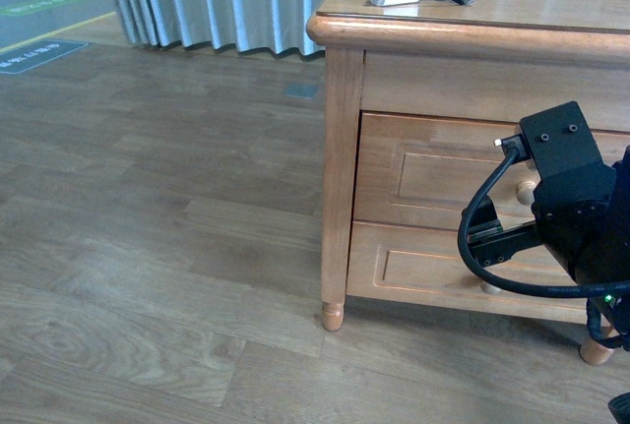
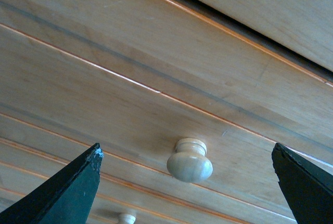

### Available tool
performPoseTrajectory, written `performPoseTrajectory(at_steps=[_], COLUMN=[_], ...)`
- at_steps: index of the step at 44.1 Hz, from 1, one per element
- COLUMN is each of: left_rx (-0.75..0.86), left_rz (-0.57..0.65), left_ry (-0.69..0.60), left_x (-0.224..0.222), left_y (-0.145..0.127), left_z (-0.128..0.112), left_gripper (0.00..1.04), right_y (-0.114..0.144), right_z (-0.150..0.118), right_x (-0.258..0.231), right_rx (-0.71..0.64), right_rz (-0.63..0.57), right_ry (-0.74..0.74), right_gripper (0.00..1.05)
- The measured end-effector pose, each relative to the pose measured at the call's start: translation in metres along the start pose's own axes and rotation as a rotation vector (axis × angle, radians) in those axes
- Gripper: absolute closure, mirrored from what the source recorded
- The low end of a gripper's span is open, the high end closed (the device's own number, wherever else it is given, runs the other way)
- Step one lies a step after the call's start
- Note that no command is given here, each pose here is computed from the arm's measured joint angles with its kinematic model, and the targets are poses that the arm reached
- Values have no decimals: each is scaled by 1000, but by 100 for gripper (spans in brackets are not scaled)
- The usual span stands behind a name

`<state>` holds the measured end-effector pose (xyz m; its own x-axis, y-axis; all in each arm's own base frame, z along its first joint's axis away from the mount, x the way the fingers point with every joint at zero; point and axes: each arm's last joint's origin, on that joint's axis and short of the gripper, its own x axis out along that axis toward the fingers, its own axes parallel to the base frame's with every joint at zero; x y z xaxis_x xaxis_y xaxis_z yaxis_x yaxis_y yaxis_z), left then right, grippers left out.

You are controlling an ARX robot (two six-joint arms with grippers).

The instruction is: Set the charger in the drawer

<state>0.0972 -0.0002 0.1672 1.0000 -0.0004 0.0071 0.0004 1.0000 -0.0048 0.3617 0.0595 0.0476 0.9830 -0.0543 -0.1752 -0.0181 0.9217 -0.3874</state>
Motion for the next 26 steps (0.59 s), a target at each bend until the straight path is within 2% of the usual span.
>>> performPoseTrajectory(at_steps=[26], left_rx=[0], left_rz=[0], left_ry=[0], left_x=[0], left_y=[0], left_z=[0], left_gripper=[6], right_y=[0], right_z=[-7], right_x=[15], right_rx=[5], right_rz=[-29], right_ry=[15], right_gripper=[10])
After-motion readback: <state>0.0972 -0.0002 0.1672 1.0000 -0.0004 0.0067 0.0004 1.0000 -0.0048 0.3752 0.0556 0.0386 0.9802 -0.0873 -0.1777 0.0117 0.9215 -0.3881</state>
